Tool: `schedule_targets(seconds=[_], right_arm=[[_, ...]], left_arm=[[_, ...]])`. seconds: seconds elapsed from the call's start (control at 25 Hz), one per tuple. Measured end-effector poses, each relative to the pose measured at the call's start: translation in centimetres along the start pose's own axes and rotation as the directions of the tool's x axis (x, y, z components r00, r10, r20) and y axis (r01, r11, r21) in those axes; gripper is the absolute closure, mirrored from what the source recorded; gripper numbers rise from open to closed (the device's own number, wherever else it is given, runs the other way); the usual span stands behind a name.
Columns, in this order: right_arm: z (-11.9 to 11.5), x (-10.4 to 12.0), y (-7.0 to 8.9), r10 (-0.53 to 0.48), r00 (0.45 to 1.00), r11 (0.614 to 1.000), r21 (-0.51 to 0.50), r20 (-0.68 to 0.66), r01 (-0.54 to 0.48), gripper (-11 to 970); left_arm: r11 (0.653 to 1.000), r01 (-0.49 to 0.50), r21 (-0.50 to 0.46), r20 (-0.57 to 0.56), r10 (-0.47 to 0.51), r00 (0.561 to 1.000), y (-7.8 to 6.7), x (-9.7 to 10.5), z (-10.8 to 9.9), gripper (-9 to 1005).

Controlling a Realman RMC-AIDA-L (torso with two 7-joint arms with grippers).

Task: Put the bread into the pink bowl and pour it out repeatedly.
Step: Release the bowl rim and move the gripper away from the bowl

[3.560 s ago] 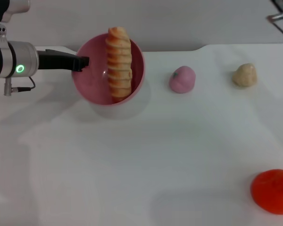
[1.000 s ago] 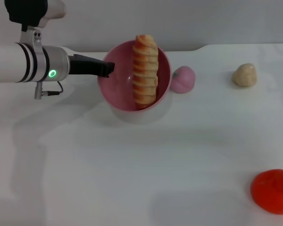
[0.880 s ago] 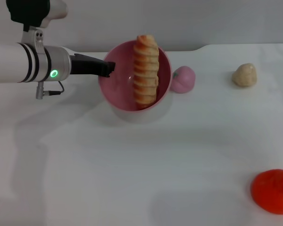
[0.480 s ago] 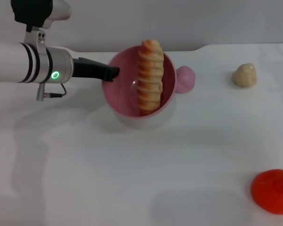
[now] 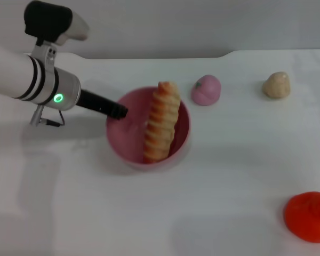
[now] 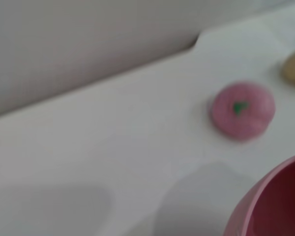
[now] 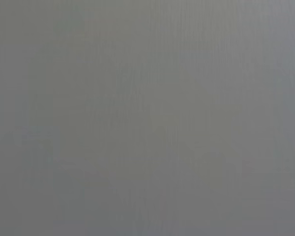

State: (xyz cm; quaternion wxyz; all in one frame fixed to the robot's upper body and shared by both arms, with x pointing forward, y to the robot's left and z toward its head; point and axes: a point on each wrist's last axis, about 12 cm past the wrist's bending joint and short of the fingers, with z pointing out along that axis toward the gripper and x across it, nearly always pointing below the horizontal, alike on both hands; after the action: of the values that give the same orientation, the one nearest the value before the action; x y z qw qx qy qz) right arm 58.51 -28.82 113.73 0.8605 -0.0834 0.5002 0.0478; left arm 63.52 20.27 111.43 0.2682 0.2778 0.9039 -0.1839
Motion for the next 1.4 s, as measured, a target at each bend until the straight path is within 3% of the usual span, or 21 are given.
schedule_targets(seconds=[0.52, 1.4], right_arm=[[-0.2, 0.0, 0.0, -0.001, 1.000, 1.000, 0.001, -0.002, 0.001, 531], [-0.6, 0.2, -0.1, 0.007, 1.000, 1.000, 0.003, -0.004, -0.007, 531]], left_arm=[[0.997, -0.074, -0.001, -0.149, 0.073, 0.986, -0.8, -0.3, -0.4, 944], [0.996, -0.092, 0.022, -0.211, 0.094, 0.973, -1.3, 0.0, -0.4, 944]])
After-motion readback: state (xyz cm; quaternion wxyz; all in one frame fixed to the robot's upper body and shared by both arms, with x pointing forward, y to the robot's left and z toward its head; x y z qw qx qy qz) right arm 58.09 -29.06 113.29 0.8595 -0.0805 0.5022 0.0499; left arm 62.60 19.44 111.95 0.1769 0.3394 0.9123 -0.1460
